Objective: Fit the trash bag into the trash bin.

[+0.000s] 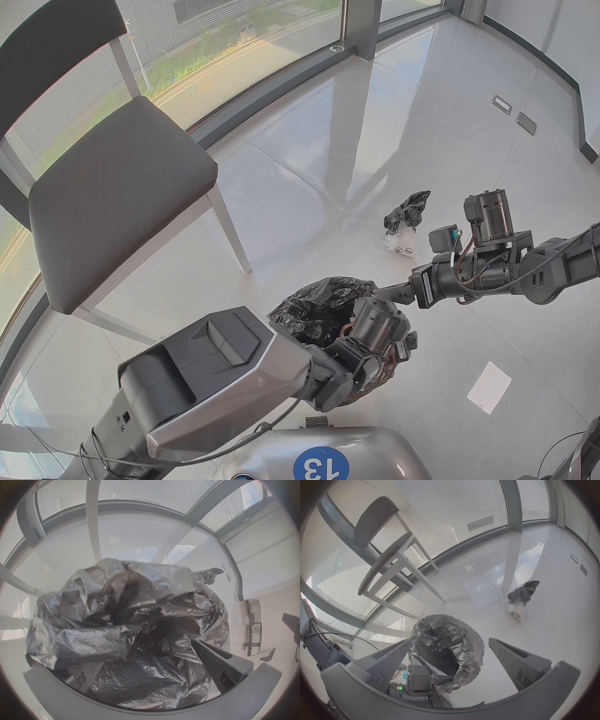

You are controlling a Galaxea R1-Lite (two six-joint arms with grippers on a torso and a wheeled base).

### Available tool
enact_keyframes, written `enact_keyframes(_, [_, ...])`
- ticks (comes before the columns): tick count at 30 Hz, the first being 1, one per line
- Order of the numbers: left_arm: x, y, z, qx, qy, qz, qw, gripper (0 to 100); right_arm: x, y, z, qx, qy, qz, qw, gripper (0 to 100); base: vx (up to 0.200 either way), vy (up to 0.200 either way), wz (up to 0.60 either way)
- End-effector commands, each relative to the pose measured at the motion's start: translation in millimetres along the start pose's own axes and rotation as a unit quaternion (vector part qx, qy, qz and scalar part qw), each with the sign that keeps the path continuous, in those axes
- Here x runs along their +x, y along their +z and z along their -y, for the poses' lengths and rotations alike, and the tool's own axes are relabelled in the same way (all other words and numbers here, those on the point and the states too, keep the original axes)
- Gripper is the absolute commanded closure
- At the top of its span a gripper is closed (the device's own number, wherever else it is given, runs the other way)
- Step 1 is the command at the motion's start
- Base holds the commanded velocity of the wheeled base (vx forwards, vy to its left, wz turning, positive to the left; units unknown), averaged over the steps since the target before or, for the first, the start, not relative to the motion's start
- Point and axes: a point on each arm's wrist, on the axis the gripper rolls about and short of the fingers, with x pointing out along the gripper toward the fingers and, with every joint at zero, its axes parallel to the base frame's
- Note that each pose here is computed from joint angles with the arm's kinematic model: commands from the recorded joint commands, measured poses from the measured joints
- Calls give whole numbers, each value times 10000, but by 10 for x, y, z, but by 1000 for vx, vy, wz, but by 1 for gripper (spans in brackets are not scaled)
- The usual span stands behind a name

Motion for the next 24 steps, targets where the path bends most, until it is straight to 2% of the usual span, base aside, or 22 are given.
enact_keyframes(1, [-37, -87, 360, -107, -357, -104, 9993, 0, 4, 5, 0, -8, 3, 20, 10000, 0, 0, 0, 0])
enact_keyframes(5, [-59, -64, 456, -207, -386, -154, 9989, 0, -1, 8, -1, -10, 3, 28, 10000, 0, 0, 0, 0])
enact_keyframes(14, [-62, -106, 351, -197, -161, -209, 9995, 0, 0, 18, -6, -26, 7, 71, 10000, 0, 0, 0, 0])
enact_keyframes(16, [-45, -116, 277, -195, -33, -214, 9996, 0, 5, 16, -5, -26, 7, 71, 10000, 0, 0, 0, 0])
enact_keyframes(19, [-2, -34, 55, -259, 313, -119, 9991, 0, 7, 16, -15, -34, 20, 70, 10000, 0, 0, 0, 0])
enact_keyframes(24, [-19, 255, -232, -459, 623, 120, 9969, 0, 9, 17, -21, -38, 26, 69, 10000, 0, 0, 0, 0])
